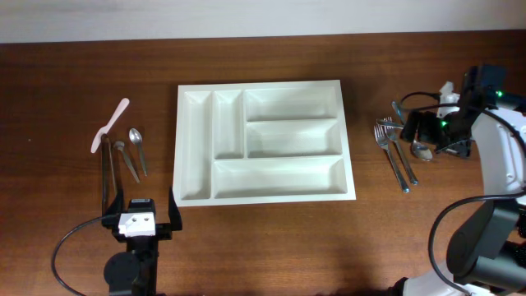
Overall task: Pack container
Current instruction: 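Move the right gripper over the silver forks on the right, then lower the right gripper and grasp a silver fork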
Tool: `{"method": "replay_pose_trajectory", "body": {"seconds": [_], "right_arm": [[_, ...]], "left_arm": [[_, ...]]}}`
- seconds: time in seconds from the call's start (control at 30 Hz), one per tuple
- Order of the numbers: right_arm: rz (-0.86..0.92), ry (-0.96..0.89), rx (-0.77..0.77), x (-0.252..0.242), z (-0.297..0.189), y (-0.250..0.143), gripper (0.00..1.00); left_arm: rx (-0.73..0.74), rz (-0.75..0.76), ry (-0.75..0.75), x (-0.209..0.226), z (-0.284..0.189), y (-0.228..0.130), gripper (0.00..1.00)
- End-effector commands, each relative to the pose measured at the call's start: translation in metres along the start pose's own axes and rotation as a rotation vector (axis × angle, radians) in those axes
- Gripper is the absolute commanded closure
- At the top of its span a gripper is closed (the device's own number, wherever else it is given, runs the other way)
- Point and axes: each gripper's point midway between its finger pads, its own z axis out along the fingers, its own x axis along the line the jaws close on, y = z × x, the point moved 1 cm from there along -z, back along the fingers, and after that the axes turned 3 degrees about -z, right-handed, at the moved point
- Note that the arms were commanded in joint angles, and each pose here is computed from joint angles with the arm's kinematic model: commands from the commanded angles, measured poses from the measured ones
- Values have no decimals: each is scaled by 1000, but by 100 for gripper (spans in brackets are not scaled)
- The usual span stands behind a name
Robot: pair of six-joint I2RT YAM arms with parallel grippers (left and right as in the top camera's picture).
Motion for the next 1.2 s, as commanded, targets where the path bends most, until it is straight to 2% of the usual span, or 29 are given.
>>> {"method": "replay_pose_trajectory", "body": {"seconds": [0.0,0.13,0.43,1.17], "right_arm": [[-175,1,-22,13,-1,8,1],[-209,-30,-15,17,13,14,1],[-232,80,138,43,70,-3,1],[-310,113,194,45,77,-15,0]], "left_arm": [[-6,3,-15,-3,0,-1,1],[-6,3,-15,-3,0,-1,1],[-6,3,-15,-3,0,-1,1],[-6,3,-15,-3,0,-1,1]]}}
